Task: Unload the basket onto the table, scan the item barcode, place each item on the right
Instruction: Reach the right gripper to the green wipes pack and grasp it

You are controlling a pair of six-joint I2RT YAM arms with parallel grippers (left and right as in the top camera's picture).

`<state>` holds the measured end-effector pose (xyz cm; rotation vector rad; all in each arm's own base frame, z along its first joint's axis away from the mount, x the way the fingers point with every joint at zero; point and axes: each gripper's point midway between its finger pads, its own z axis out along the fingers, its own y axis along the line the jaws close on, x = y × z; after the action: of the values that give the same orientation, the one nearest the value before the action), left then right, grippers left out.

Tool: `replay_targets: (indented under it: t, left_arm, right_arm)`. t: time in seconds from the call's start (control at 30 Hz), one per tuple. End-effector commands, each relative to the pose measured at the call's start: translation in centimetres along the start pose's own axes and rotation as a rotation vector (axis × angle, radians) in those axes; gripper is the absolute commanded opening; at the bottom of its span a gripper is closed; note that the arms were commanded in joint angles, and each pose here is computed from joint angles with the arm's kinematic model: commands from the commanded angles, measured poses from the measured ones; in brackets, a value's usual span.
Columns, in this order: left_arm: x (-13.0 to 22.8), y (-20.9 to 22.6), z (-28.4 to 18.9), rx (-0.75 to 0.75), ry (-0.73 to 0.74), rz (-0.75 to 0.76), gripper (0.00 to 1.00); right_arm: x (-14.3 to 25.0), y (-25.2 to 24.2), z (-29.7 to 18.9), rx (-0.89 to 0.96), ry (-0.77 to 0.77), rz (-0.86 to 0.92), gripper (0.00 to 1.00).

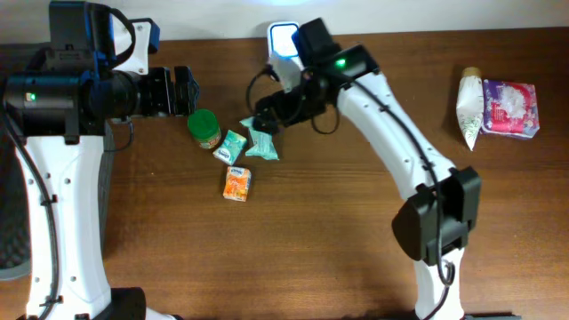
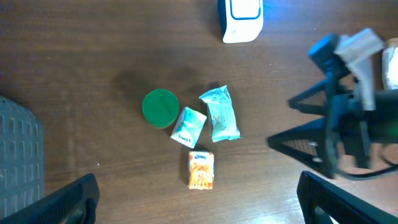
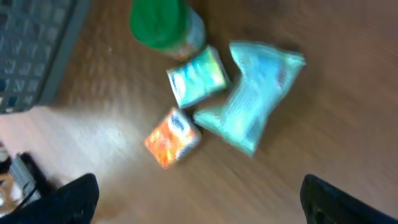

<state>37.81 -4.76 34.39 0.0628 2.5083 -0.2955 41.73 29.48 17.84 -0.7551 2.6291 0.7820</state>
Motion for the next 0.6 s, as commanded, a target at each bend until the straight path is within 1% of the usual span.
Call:
replay_targets:
  t: [0.0,0.07,0.13,0.2,0.3,0.4,0.47,0.5,0.57]
  left_arm:
    - [-0.1,0.0,-0.1,0.003,-0.005,-0.007,0.99]
    - [-0.1,0.0,-0.1,0.003,-0.005,-0.007,0.99]
    - [-0.1,0.0,-0.1,0.003,-0.005,-0.007,0.99]
    - [-0.1,0.0,-0.1,0.003,-0.005,-0.007,0.99]
    - [-0.1,0.0,-0.1,0.003,-0.005,-0.007,0.99]
    - [-0.1,0.0,-0.1,0.003,-0.005,-0.007,0.99]
    - [-0.1,0.0,-0.1,0.003,-0.005,-0.007,0.99]
    - [-0.1,0.0,-0.1,0.003,-0.005,-0.007,0.99]
    - [-0.1,0.0,-0.1,0.003,-0.005,-0.007,0.99]
  right_arm:
    - [-0.8,1.5,2.5,-0.007,-0.018,-0.048,0.99]
    - [-0.9,2.7,4.1,-0.021,-0.018,-0.082,0.99]
    - [-0.1,2.6,5.4,-0.021,0.013,-0.081,0.99]
    - [0.7,2.4,5.6,-0.019,0.042,-0.067,0.99]
    - [0.7,2.4,5.6,-0.019,0.044,-0.066,0.99]
    - [-0.1,2.3,5.7,-0.013,0.011,-0.081,0.99]
    - [-0.2,-0.2,6.0,0.125,-0.003,-0.007,0.99]
    - [-0.1,-1.6,6.4,0.185,-0.015,0.04,0.97]
    - [0.3,-2.2,7.6,0.186,-0.023,0.046,0.88]
